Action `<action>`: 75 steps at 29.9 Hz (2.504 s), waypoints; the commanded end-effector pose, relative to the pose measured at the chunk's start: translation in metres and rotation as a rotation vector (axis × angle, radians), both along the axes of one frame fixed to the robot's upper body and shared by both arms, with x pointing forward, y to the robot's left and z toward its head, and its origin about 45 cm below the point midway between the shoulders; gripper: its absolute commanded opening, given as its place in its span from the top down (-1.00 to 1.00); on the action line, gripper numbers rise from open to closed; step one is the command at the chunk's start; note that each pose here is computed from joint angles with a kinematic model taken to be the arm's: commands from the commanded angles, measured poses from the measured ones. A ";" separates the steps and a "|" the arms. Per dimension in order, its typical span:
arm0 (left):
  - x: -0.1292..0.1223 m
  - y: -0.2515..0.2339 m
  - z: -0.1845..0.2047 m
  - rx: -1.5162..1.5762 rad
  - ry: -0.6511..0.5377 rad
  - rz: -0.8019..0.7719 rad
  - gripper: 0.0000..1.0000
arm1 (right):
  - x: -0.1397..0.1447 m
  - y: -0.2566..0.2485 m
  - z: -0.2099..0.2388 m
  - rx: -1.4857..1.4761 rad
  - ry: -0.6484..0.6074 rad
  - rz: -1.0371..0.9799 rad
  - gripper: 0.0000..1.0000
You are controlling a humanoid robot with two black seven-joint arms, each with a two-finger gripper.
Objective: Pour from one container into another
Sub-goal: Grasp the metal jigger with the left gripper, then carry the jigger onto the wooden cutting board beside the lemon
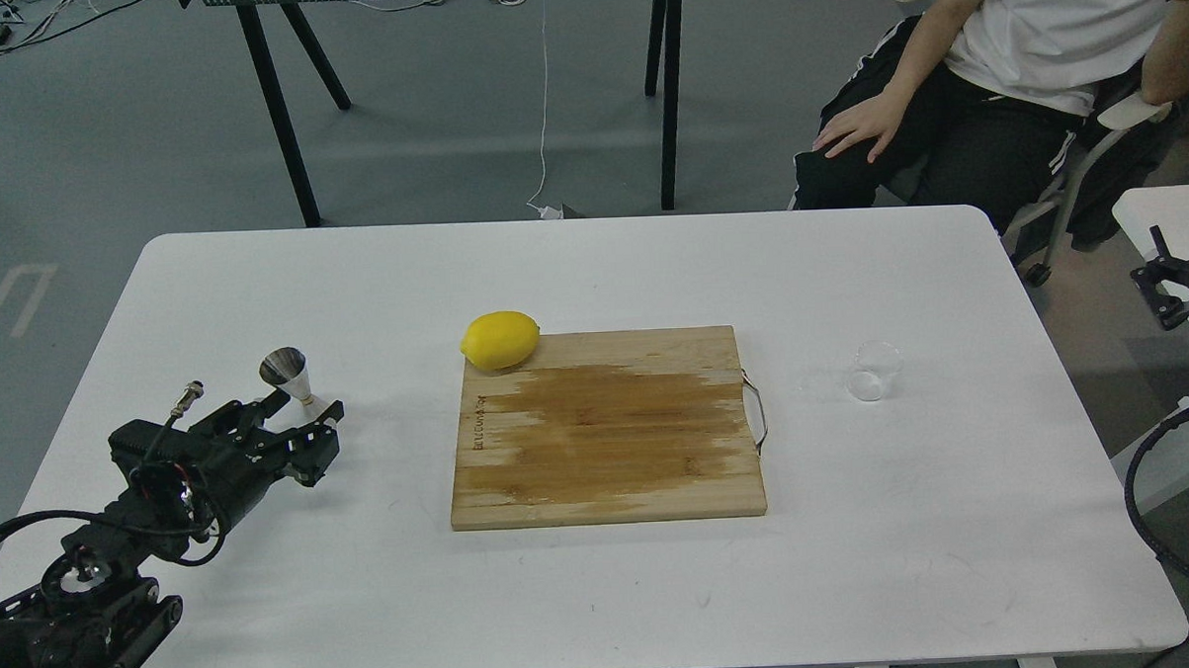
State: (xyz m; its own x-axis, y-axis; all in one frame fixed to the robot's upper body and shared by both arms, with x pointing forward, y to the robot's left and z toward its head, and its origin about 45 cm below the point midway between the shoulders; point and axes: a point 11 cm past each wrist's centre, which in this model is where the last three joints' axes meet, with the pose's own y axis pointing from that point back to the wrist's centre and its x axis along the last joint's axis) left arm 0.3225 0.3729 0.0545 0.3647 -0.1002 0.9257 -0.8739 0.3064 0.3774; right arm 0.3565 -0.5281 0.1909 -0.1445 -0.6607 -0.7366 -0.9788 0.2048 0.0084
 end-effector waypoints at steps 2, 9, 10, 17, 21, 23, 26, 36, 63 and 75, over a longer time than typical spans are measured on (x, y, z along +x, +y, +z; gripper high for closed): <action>0.008 0.001 0.003 0.009 -0.016 0.011 0.04 | 0.000 -0.001 0.000 -0.001 0.001 -0.002 -1.00; 0.006 0.003 -0.001 0.026 -0.002 -0.003 0.60 | -0.001 -0.001 -0.001 -0.003 0.003 -0.003 -1.00; 0.006 0.003 0.000 0.028 -0.002 -0.003 0.70 | -0.001 -0.001 -0.001 -0.003 0.003 -0.003 -1.00; 0.012 -0.001 0.006 0.022 -0.038 -0.015 0.87 | -0.003 -0.003 -0.003 -0.001 0.008 -0.008 -1.00; 0.025 -0.013 0.029 0.002 -0.124 -0.062 0.86 | -0.005 -0.005 -0.003 -0.001 0.010 -0.014 -1.00; 0.030 -0.025 0.044 -0.021 -0.166 -0.105 0.86 | -0.007 -0.008 -0.002 -0.002 0.007 -0.021 -1.00; 0.036 -0.062 0.069 -0.094 -0.241 -0.196 0.86 | -0.011 -0.010 -0.005 -0.002 0.014 -0.027 -1.00; 0.047 -0.155 0.095 -0.187 -0.251 -0.406 0.88 | -0.030 -0.027 -0.011 -0.017 0.044 -0.064 -1.00; 0.026 -0.254 0.014 -0.149 -0.046 -0.449 0.76 | -0.044 -0.038 -0.015 -0.019 0.057 -0.094 -1.00; 0.023 -0.259 0.008 -0.147 -0.028 -0.446 0.30 | -0.044 -0.038 -0.014 -0.018 0.055 -0.094 -1.00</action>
